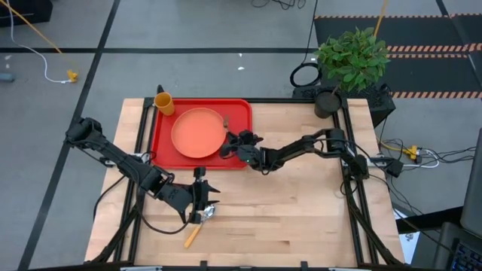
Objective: Pick and place plate/cup/fork/spoon on tray
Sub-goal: Put the pink fork on the red serving tray to right of the orange plate, then adjust the yellow cup on the red serving tray
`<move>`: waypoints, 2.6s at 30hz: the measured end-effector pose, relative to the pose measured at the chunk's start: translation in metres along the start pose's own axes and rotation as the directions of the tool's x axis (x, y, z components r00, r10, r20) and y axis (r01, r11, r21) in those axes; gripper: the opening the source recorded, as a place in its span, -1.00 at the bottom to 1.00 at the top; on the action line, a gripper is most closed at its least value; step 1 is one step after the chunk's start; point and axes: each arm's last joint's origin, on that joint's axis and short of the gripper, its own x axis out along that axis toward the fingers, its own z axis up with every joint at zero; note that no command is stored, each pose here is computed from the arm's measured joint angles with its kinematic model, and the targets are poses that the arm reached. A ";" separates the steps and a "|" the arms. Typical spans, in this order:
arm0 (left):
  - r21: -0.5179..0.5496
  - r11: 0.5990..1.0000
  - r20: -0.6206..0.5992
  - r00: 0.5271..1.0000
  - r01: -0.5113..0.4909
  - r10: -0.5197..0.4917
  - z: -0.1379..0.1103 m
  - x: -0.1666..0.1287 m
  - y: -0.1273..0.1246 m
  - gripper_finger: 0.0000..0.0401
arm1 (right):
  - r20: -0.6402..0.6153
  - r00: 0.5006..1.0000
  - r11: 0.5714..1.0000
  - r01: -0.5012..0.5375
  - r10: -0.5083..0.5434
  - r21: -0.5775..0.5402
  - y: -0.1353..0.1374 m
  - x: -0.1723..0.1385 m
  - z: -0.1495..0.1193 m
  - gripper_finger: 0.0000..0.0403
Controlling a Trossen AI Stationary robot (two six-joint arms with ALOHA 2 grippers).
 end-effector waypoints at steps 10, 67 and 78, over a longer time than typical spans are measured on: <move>-0.002 1.000 0.000 1.000 -0.010 0.010 0.001 0.001 0.003 -0.28 | -0.002 0.998 0.995 0.066 -0.067 0.072 -0.010 0.007 0.002 -0.86; 0.018 1.000 -0.002 1.000 -0.004 0.004 0.000 0.001 0.002 -0.28 | -0.056 0.997 0.995 0.059 -0.055 0.076 -0.025 0.022 -0.002 -0.32; -0.029 1.000 0.000 1.000 0.005 -0.005 -0.001 0.000 -0.001 -0.28 | -0.019 0.999 0.993 -0.033 0.031 -0.118 -0.001 -0.013 0.047 -0.32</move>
